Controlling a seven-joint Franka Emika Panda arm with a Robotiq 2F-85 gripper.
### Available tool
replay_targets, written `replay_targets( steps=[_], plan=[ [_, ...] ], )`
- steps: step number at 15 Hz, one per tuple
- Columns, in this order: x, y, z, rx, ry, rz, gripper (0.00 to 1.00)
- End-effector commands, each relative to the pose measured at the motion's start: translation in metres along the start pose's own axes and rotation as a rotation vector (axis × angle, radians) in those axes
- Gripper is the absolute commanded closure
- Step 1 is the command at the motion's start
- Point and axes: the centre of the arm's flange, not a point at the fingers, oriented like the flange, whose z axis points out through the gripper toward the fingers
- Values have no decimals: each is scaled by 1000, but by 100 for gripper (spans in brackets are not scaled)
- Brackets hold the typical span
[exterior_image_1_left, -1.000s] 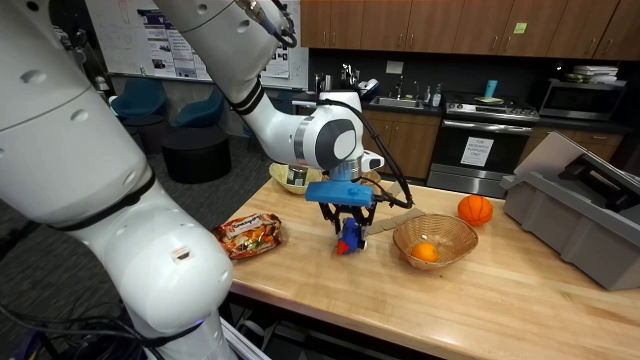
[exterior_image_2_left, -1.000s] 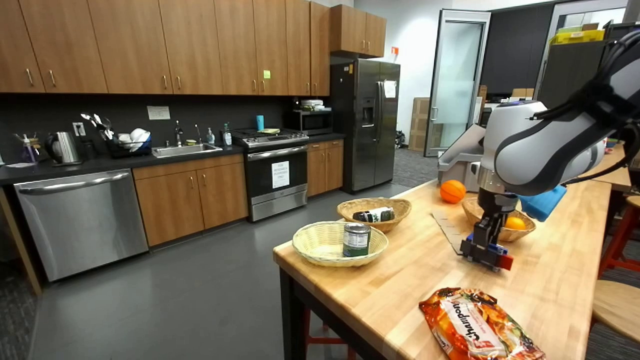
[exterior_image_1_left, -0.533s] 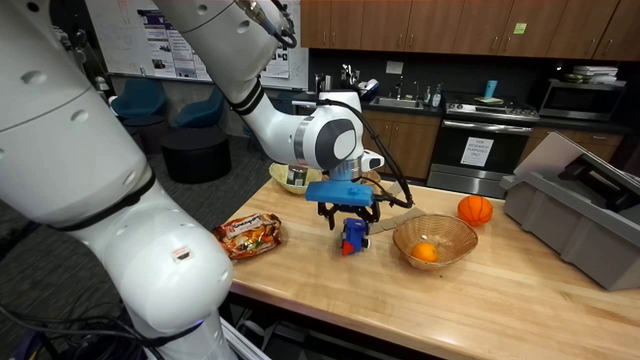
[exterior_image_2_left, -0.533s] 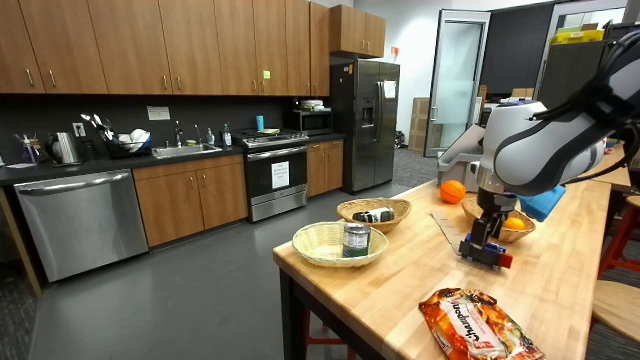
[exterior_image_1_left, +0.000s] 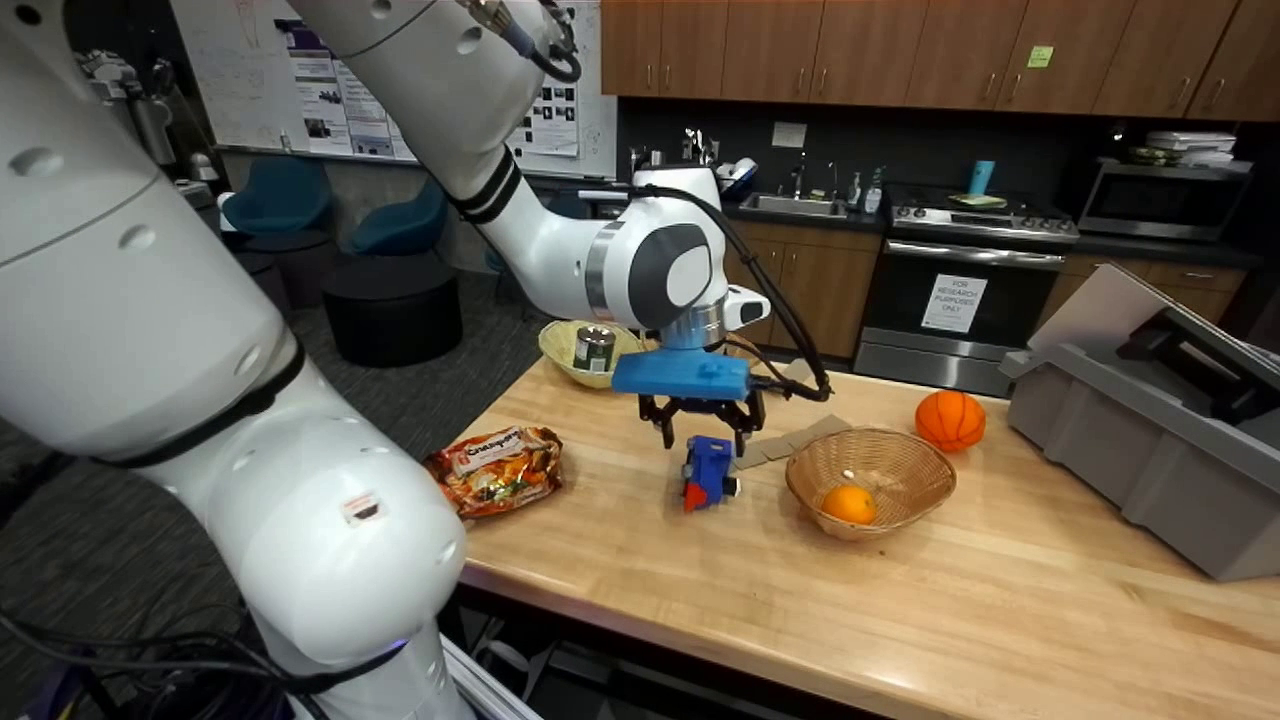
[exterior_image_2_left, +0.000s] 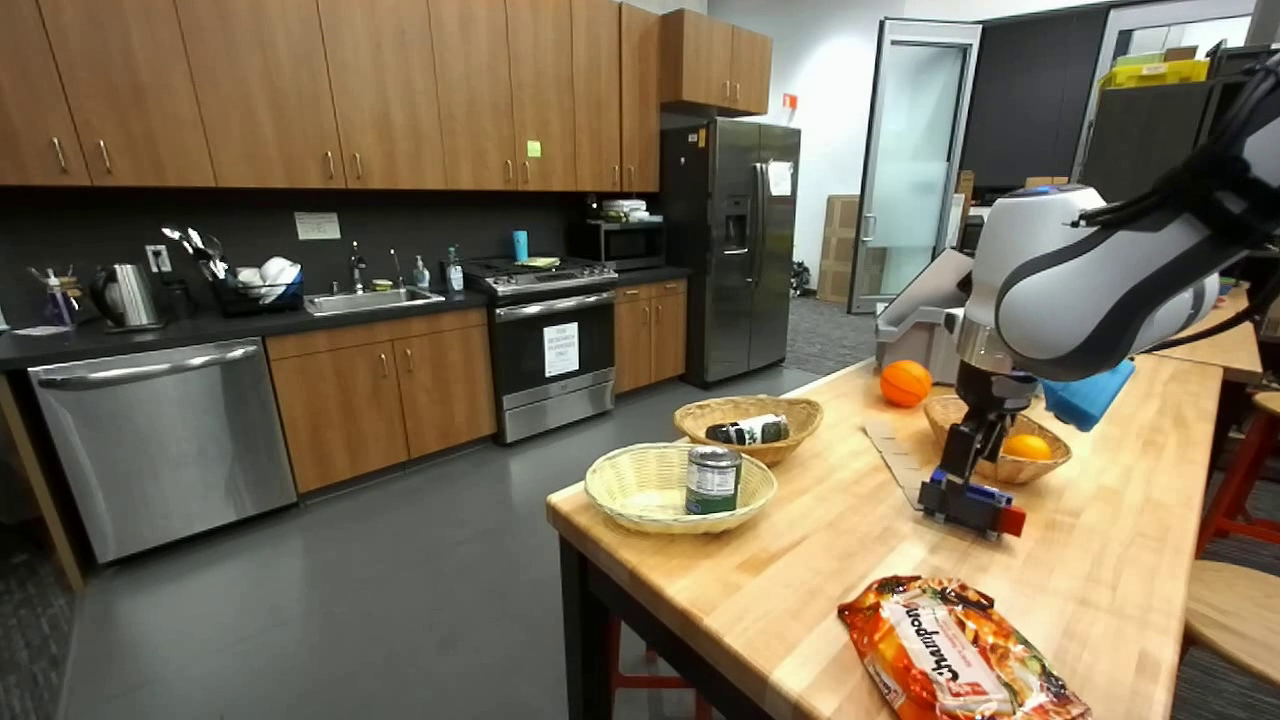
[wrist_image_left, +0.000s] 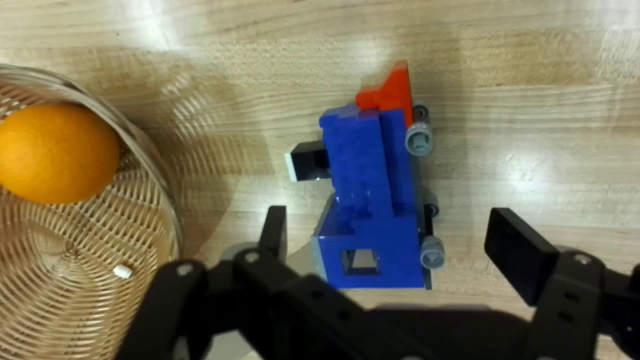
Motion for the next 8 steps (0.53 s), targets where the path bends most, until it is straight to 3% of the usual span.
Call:
replay_targets(
  steps=[1, 8],
  plan=[
    [-12, 3, -18, -38, 28, -30, 0],
    [1, 3, -18, -33, 38, -31, 0]
  ],
)
